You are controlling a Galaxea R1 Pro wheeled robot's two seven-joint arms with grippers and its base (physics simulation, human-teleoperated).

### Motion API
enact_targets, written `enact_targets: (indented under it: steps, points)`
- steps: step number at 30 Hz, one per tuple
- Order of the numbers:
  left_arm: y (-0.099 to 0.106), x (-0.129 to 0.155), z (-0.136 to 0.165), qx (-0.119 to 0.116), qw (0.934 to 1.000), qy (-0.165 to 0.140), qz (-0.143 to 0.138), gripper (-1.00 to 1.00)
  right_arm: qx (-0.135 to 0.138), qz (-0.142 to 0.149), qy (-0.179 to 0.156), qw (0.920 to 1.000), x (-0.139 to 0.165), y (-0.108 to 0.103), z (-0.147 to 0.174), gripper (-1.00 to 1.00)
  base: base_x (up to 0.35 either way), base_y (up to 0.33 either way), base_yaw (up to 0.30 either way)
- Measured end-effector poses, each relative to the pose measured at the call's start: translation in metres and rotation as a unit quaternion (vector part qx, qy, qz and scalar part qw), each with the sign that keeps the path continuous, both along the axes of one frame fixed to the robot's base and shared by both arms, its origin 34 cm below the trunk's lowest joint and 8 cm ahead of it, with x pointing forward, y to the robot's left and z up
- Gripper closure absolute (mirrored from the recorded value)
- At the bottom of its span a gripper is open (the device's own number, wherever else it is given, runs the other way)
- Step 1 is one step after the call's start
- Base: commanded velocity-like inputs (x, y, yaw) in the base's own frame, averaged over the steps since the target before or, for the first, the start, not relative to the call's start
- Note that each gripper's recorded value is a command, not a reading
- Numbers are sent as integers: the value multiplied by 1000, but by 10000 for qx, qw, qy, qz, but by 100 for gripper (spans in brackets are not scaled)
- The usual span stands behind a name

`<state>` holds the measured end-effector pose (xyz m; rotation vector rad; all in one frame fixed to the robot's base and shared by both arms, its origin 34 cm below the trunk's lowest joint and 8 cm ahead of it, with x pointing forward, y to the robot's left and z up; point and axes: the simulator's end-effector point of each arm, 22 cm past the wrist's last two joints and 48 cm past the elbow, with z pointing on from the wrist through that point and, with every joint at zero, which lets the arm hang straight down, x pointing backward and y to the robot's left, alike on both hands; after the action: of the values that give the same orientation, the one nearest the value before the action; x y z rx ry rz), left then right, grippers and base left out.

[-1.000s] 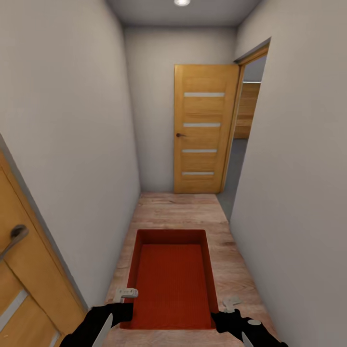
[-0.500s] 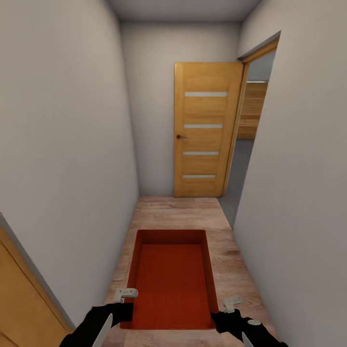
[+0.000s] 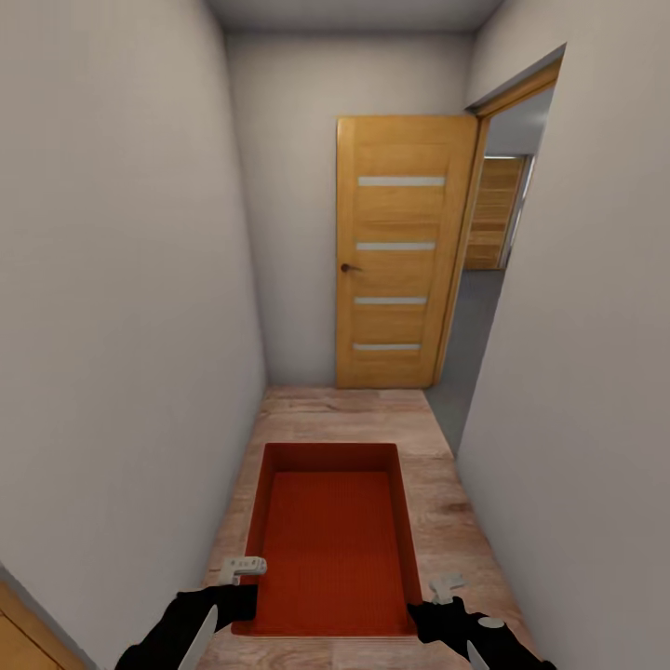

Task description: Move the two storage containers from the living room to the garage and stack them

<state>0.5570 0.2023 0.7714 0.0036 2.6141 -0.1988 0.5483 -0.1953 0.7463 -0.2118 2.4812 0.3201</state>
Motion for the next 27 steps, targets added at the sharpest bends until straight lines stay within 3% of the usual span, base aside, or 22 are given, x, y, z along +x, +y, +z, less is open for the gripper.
enact_targets:
  steps: [22, 27]
  points:
    - [0, 0, 0, 1, 10000, 0, -1, 100, 0, -1, 0, 10000, 0, 0, 0, 100, 326, 0, -1]
    - [0, 0, 0, 1, 10000, -5, -4, 100, 0, -2, -3, 10000, 0, 0, 0, 100, 326, 0, -215]
